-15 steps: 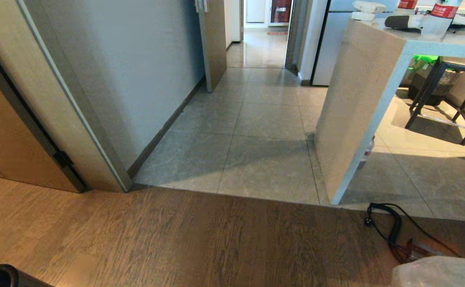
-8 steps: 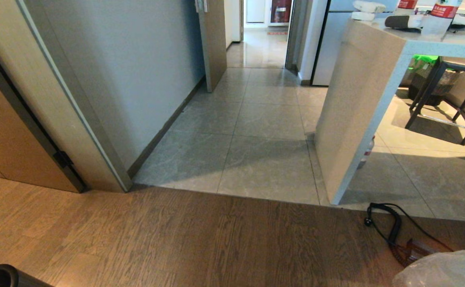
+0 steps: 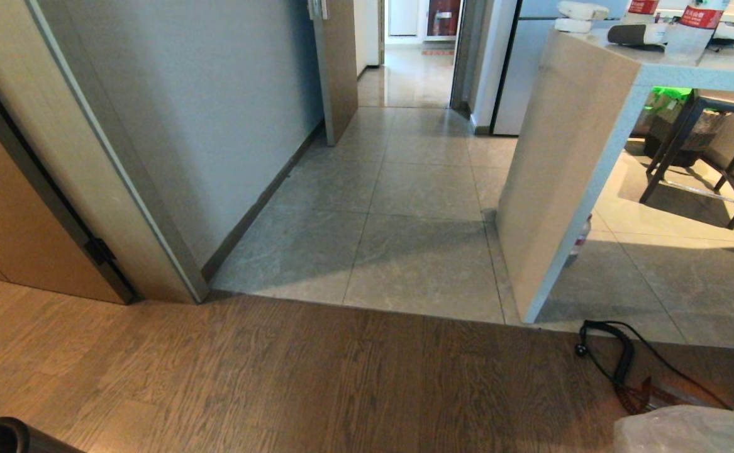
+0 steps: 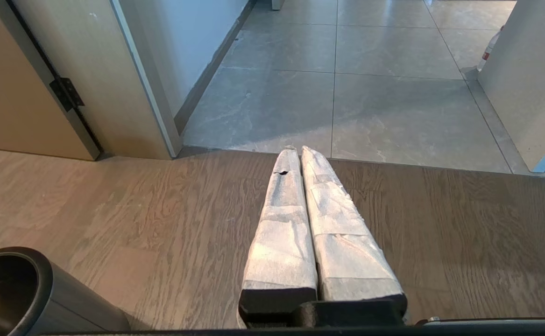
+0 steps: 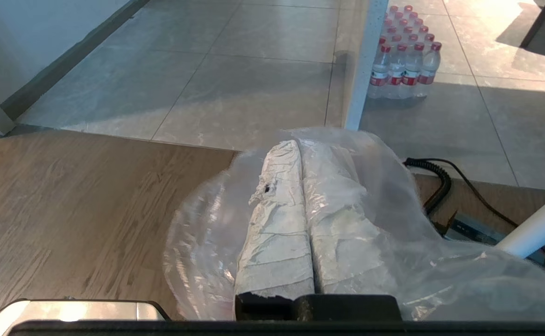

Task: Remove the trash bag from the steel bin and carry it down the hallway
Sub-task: Put the trash bag at the door

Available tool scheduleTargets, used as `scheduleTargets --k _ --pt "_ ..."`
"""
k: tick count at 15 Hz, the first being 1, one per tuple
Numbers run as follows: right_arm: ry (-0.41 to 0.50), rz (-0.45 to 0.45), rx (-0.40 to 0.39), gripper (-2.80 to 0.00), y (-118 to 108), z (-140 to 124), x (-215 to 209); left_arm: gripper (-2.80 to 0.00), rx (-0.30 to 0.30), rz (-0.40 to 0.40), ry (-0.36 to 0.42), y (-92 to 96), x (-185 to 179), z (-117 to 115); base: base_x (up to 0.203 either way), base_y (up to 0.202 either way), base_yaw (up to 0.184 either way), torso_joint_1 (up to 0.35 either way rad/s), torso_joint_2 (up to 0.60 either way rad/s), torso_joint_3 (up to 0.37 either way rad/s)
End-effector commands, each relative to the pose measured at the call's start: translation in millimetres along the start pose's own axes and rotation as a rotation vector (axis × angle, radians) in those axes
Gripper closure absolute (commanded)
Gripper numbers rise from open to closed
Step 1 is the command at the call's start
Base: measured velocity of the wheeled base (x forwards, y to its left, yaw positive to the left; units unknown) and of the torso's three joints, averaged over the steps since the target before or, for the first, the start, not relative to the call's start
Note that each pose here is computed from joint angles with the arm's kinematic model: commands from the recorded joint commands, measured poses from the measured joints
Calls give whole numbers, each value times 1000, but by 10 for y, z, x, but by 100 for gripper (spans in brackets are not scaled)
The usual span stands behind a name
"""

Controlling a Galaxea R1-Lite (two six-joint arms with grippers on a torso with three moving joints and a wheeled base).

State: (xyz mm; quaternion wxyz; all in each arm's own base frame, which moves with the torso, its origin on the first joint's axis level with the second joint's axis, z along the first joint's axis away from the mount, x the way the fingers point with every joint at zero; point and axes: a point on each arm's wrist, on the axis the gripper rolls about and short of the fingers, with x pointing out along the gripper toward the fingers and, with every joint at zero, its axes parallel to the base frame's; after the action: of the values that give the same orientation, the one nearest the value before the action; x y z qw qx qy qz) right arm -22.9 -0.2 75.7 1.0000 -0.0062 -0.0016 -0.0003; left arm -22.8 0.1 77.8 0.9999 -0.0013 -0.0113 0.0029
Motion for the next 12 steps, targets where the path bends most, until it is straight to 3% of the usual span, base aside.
scheduleTargets --k 1,5,12 --pt "0 1 0 0 0 1 1 0 -1 0 10 0 8 -30 0 0 0 0 0 0" --pt "0 1 0 0 0 1 1 0 1 0 12 0 9 -34 0 0 0 0 0 0" --pt "2 1 -1 0 0 -1 1 0 -2 0 12 0 9 -34 1 7 -131 2 1 2"
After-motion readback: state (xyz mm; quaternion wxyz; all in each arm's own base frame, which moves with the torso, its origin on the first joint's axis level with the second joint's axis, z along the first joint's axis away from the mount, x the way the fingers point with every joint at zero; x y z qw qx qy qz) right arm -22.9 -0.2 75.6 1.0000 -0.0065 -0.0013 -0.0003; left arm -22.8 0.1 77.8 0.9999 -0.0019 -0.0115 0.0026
